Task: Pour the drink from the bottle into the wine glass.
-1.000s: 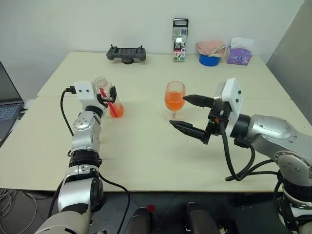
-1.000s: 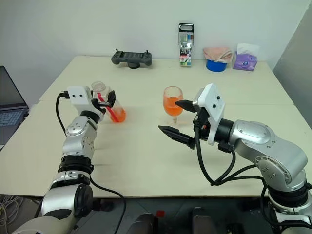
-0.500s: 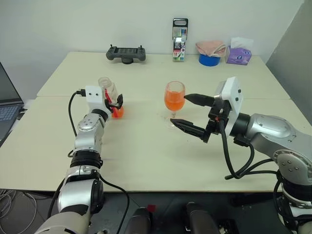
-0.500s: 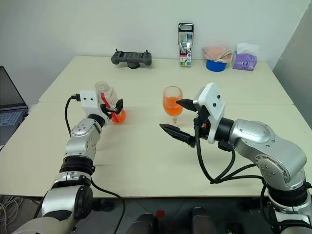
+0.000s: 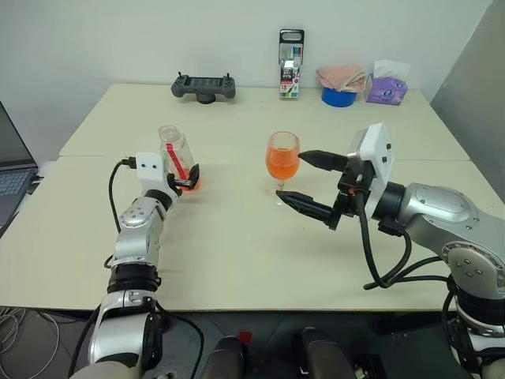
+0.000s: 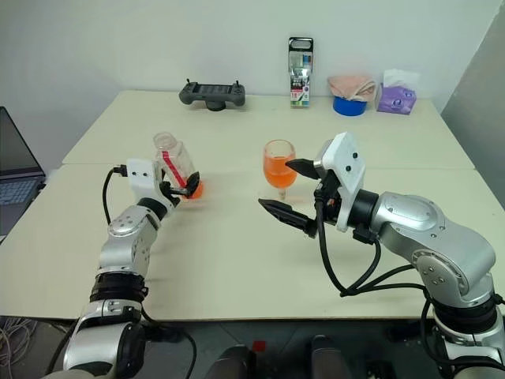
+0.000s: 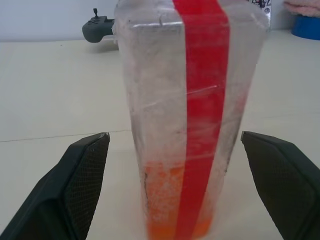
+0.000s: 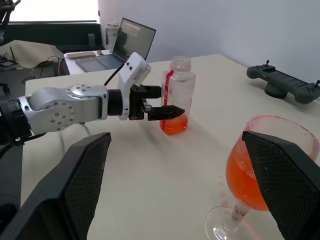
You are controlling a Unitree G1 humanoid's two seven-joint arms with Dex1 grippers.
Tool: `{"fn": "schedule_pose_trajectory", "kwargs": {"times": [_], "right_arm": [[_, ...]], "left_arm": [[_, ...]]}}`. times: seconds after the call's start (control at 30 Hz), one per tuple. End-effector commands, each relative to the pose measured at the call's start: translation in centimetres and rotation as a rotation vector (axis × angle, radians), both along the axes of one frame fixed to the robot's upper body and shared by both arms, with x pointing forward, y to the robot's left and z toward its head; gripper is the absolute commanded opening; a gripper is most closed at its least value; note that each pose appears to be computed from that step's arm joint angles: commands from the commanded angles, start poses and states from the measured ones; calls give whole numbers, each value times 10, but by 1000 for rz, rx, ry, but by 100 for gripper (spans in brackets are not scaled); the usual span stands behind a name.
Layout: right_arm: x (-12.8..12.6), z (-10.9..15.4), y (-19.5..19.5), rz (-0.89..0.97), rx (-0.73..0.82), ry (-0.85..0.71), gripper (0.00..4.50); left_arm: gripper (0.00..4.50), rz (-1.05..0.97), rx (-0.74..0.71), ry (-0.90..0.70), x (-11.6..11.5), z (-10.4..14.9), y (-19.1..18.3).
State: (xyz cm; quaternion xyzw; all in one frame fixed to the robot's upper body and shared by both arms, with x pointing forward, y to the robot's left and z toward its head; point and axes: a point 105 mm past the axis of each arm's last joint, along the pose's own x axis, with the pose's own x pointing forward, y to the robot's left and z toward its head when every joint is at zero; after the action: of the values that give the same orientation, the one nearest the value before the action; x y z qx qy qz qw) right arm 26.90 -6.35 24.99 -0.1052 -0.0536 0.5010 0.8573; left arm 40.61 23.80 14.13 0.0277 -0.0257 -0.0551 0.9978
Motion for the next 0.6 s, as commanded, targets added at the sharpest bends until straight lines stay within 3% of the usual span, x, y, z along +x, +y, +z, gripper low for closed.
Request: {"fn": "schedule_pose_trajectory", "kwargs": {"times": [0.03, 0.23, 0.3, 0.4, 0.6], "right_arm": [[1, 12, -7, -17, 11, -61, 450], [10, 15, -27, -65, -9, -65, 450], [17, 19, -50, -126, -7, -57, 450], [25, 15, -77, -202, -18, -31, 450], [30, 2, -101, -240, -38, 11, 450]], "left_arm": [[448, -8, 22, -70, -13, 26, 7], [448, -105, 121, -102, -46, 65, 31], [448, -349, 115, -95, -69, 93, 16], [448, -596, 112, -42, -94, 113, -8], [448, -775, 137, 33, -106, 119, -32]]}}
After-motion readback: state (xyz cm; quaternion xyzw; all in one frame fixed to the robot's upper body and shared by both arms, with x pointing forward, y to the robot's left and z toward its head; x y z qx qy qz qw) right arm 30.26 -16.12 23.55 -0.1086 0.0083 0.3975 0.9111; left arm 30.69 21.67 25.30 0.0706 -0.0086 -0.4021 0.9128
